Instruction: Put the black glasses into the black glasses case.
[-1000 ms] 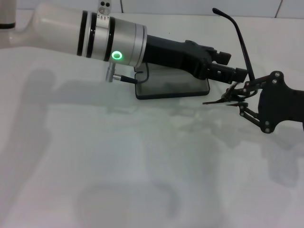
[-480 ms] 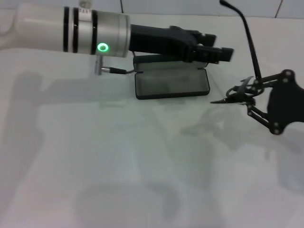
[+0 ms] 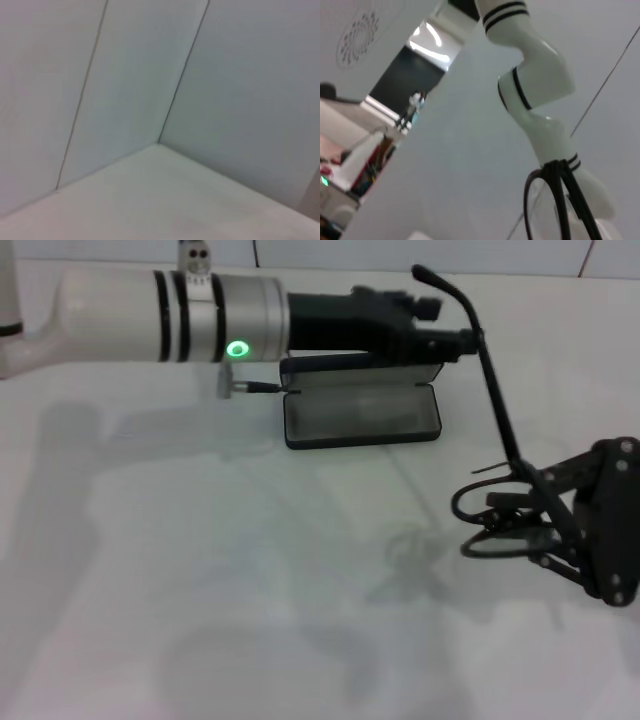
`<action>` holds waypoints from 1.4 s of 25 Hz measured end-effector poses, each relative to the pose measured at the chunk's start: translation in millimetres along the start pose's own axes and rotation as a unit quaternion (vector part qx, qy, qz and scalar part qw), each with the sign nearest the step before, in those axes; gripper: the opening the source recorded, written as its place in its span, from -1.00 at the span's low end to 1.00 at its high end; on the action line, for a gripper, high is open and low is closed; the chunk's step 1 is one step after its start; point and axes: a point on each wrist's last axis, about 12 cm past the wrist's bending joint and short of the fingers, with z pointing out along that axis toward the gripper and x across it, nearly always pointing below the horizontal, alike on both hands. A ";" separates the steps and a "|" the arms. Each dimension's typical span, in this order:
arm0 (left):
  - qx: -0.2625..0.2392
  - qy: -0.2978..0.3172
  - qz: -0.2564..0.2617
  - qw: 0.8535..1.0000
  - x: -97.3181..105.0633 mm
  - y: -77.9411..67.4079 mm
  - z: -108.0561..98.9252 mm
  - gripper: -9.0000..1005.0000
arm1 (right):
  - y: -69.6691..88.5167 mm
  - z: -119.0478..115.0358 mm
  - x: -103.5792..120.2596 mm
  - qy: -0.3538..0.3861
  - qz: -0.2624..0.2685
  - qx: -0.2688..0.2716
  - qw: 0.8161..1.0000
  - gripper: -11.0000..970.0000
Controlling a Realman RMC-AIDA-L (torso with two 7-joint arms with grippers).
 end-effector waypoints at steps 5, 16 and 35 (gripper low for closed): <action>0.044 -0.046 0.058 0.996 -4.8 -18.6 20.3 0.59 | -6.1 6.8 16.2 0.009 0.061 0.015 0.998 -0.70; 0.076 -0.090 0.108 0.987 0.8 -31.8 20.0 0.59 | -14.0 12.0 37.6 0.060 0.117 0.056 0.990 -0.70; 0.087 -0.055 0.130 0.986 -1.7 -33.3 27.0 0.59 | -18.5 13.0 44.2 0.086 0.116 0.072 0.987 -0.69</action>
